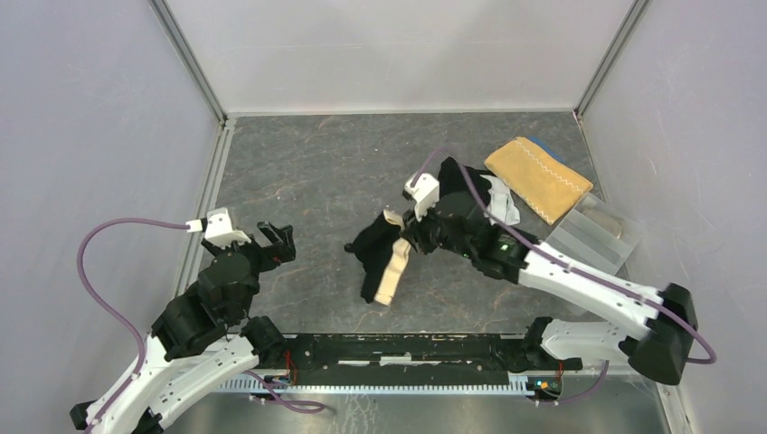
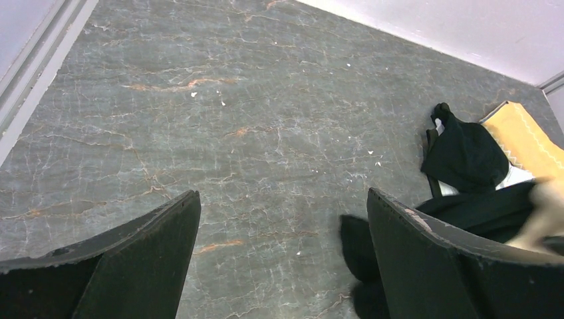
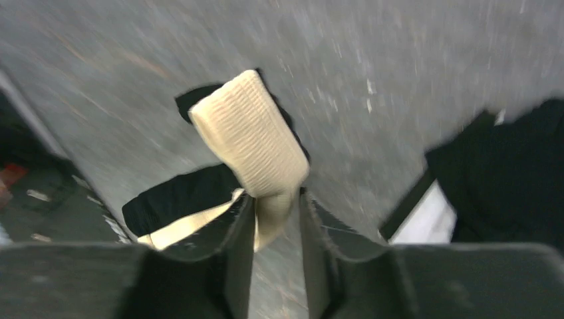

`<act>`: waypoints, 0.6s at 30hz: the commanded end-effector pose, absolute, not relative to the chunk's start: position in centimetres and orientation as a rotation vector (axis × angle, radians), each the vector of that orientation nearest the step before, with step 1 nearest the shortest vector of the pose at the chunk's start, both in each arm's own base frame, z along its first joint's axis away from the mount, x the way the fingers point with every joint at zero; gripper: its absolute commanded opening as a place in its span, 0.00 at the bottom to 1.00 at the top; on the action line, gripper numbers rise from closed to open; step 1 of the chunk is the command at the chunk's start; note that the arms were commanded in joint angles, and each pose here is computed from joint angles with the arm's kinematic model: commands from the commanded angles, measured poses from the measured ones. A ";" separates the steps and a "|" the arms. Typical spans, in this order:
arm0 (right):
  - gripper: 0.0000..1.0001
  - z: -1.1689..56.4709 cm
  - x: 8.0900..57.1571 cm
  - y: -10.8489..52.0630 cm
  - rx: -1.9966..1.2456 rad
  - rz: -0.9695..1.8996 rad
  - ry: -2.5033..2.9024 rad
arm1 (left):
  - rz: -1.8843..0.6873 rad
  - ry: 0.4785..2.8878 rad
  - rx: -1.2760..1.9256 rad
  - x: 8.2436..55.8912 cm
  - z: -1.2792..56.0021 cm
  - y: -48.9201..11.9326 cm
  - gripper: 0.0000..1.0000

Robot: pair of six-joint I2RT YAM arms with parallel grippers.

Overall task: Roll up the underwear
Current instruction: Place the underwear at the center of the board.

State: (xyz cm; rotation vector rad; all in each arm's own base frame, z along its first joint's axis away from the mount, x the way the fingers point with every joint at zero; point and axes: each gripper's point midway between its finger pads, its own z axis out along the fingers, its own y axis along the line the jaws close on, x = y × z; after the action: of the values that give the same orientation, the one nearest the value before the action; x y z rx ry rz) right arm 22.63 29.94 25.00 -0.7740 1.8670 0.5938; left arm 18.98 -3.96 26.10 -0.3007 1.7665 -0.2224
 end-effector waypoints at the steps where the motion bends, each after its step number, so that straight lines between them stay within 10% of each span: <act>1: 0.44 14.6 24.3 26.7 -0.712 0.409 2.090 | -0.236 1.752 -0.300 19.6 26.5 -4.7 1.00; 18: 0.77 11.3 20.3 20.0 -0.422 0.448 2.153 | -0.457 1.942 0.133 22.6 23.1 -17.1 1.00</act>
State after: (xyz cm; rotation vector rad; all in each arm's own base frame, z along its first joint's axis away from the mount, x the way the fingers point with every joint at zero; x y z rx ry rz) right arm 22.89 20.53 13.83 -0.5411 2.1071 0.2962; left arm 21.70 -11.40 22.98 -0.0436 1.9447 -0.2772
